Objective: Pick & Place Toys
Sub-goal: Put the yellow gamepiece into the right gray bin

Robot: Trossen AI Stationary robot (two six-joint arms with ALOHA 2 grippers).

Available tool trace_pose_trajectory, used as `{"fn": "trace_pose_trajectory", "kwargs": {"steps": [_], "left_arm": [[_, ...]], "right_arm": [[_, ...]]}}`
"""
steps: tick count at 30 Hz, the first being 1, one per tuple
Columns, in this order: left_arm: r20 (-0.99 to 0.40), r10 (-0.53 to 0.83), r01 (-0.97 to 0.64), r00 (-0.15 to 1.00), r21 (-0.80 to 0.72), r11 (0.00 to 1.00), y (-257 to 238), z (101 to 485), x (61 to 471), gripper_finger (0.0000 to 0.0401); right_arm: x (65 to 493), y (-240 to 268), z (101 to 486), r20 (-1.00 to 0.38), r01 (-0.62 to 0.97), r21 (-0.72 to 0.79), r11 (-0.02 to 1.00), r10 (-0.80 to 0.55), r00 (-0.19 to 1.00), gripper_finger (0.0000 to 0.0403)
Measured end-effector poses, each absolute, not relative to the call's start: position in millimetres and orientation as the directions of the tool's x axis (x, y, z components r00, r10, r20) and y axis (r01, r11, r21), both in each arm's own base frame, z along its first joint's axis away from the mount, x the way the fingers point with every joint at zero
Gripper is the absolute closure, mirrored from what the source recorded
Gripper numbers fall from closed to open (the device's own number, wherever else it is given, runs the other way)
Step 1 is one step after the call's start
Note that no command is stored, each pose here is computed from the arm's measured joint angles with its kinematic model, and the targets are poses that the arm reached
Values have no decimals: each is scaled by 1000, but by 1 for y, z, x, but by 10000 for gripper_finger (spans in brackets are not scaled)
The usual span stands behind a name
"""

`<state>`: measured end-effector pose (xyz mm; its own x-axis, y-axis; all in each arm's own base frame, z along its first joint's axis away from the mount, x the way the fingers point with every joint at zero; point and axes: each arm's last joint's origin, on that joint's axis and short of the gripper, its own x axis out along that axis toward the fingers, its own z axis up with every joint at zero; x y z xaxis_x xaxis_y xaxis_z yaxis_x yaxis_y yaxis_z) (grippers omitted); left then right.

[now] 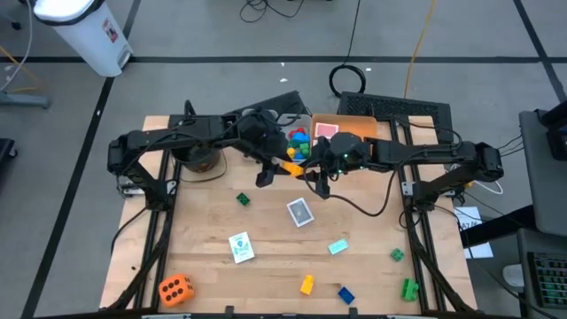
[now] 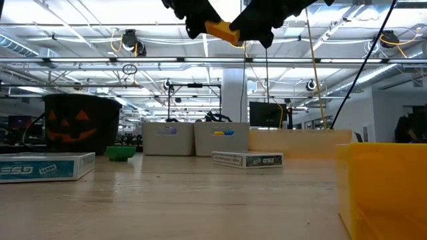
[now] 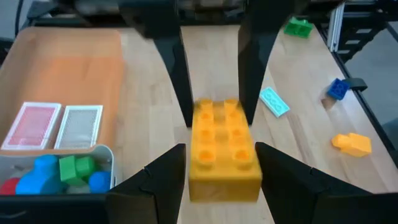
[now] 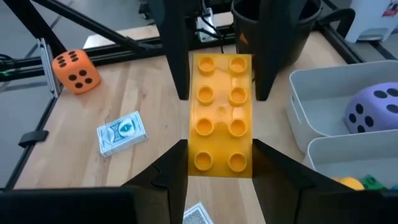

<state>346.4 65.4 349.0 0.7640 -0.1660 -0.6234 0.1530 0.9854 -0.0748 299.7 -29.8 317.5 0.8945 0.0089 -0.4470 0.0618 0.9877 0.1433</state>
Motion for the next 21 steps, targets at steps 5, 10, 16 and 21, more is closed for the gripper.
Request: {"fn": "trace_pose_trajectory", "kwargs": {"steps": [5,10,16,21], "left_arm": [[-630,-166,148,759,-82,986,66,348,346,205],[-624,-165,141,763,-89,986,66,349,346,206],[-625,-166,141,763,-90,986,66,349,346,206],[-625,-167,141,763,-91,986,66,349,346,225]], "right_arm": [[299,-30,319,-441,61,143,988,8,898,267],[299,-30,319,-440,61,143,988,8,898,267],[299,-30,319,-440,62,143,988,8,898,267],[299,-30,319,-440,62,142,988,7,898,267]]}}
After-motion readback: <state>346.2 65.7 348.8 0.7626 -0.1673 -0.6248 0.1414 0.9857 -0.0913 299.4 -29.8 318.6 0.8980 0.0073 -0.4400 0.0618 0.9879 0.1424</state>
